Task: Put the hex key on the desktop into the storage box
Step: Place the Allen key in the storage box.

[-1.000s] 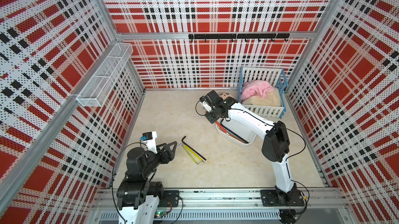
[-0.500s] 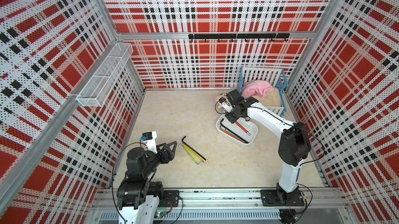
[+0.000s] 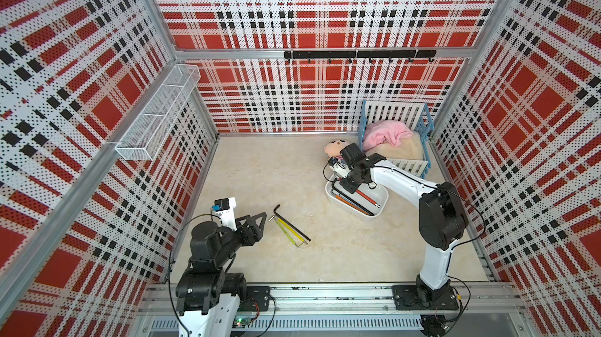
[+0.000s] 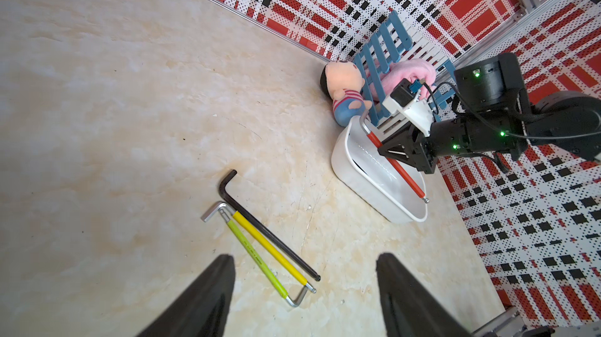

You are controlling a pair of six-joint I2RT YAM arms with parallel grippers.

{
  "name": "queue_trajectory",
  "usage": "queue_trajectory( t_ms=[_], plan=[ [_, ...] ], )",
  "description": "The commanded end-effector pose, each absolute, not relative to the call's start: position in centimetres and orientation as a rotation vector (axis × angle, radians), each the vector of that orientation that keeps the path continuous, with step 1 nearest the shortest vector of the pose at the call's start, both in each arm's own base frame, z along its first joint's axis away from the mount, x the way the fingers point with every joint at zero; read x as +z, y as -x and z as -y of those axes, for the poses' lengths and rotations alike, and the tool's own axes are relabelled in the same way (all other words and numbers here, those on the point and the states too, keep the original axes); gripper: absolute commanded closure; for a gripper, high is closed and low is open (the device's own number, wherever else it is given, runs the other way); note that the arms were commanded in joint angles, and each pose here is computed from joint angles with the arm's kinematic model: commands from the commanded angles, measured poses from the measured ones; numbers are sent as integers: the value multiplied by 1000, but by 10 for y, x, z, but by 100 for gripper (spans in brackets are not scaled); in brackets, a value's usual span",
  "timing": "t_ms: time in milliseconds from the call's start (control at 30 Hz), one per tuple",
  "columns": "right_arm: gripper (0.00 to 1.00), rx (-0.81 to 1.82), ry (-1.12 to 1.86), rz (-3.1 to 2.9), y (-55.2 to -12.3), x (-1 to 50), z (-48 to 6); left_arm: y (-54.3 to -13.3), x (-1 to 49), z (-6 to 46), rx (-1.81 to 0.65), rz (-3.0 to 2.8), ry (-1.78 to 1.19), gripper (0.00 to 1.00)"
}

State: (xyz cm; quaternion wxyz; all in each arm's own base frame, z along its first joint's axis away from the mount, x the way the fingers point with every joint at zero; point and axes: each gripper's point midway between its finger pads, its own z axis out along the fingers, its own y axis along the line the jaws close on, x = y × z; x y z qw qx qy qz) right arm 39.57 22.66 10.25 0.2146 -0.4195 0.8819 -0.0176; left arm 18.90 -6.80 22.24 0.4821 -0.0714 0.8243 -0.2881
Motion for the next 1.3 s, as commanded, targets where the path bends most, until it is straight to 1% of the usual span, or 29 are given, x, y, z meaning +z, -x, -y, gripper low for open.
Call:
queue_trajectory(
  t_ms=[0, 300, 733, 1067, 1100, 1167, 1200, 1267],
  plan=[
    [100, -21, 1167, -2405, -402, 103, -235, -192, 225, 64, -683, -1985, 183, 26],
    [100, -29, 1187, -2442, -398, 85, -238, -193, 225, 63, -681, -1987, 187, 26],
    [100, -30, 1205, -2500, -381, 56, -235, -194, 224, 63, -680, -1990, 188, 26],
    [100, -51, 1165, -2538, -389, 48, -237, -194, 224, 63, -679, -1989, 187, 26],
    [96, -49, 1155, -2539, -390, 49, -238, -194, 224, 63, -680, -1991, 187, 26],
    [81, -55, 1137, -2552, -391, 49, -237, -194, 224, 63, -679, -1989, 187, 26],
    [75, -51, 1135, -2553, -391, 50, -237, -194, 224, 63, -679, -1991, 188, 26],
    [69, -48, 1130, -2547, -391, 53, -238, -194, 224, 62, -678, -1990, 189, 26]
  ],
)
